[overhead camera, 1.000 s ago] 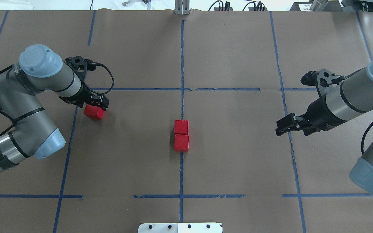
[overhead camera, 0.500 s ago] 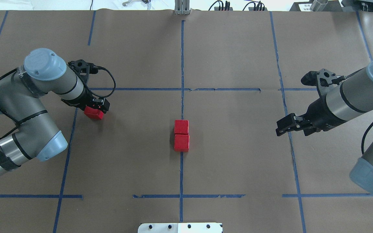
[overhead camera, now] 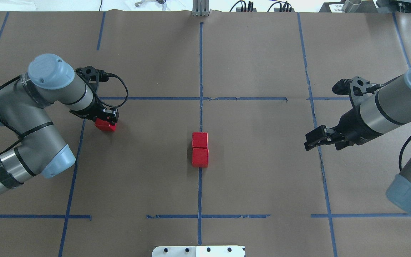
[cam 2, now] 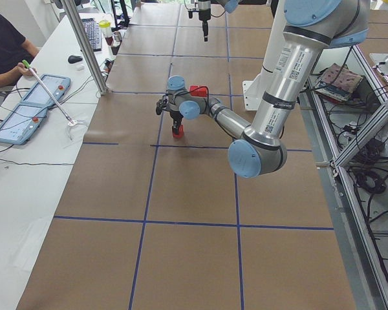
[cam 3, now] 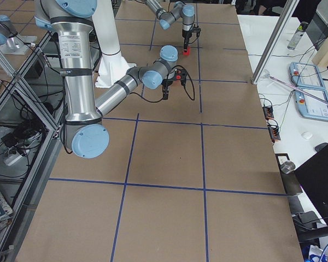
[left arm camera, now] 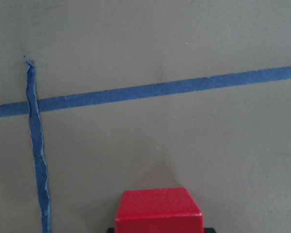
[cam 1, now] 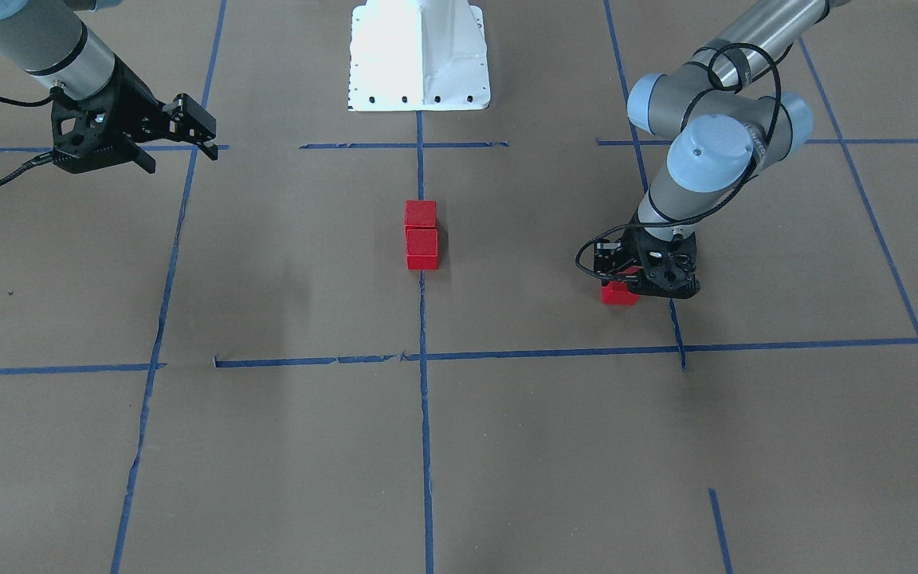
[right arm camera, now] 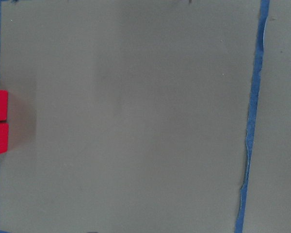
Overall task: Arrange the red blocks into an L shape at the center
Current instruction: 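Carry the cube with the left gripper toward the pair at center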
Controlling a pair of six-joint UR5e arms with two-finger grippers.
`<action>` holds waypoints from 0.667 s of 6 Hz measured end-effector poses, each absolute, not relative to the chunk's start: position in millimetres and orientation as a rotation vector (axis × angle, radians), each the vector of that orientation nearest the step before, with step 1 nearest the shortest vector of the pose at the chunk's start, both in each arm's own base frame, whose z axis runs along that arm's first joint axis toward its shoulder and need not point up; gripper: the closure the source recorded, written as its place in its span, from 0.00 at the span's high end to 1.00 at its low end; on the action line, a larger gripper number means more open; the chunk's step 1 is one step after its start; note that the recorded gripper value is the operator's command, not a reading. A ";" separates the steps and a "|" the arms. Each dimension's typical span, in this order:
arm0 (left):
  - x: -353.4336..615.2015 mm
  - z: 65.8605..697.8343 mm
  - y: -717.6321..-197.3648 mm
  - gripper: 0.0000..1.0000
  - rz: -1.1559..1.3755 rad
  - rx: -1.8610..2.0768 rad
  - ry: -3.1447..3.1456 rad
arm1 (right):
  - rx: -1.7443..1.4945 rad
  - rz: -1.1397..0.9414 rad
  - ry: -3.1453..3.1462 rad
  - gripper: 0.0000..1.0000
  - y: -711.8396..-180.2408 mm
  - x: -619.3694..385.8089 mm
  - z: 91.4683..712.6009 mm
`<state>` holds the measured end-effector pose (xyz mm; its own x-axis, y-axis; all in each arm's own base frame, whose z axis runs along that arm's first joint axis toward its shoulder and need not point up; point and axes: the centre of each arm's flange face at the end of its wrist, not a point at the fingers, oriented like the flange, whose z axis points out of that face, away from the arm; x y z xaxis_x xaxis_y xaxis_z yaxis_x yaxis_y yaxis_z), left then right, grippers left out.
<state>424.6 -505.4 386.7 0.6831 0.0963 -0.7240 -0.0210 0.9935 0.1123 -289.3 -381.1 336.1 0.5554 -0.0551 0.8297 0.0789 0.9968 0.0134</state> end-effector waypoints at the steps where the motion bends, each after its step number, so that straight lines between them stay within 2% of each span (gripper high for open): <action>1: 418.3 372.6 -508.3 0.00 -0.020 0.082 0.830 | -0.025 -0.080 -0.982 1.00 -379.1 -287.0 334.7; 3: 423.1 318.2 -509.8 0.00 -0.355 -0.023 0.857 | -0.022 -0.083 -0.986 1.00 -377.3 -285.1 332.3; 4: 446.5 289.1 -495.5 0.01 -0.619 -0.129 0.864 | -0.023 -0.084 -0.985 1.00 -377.5 -285.3 333.1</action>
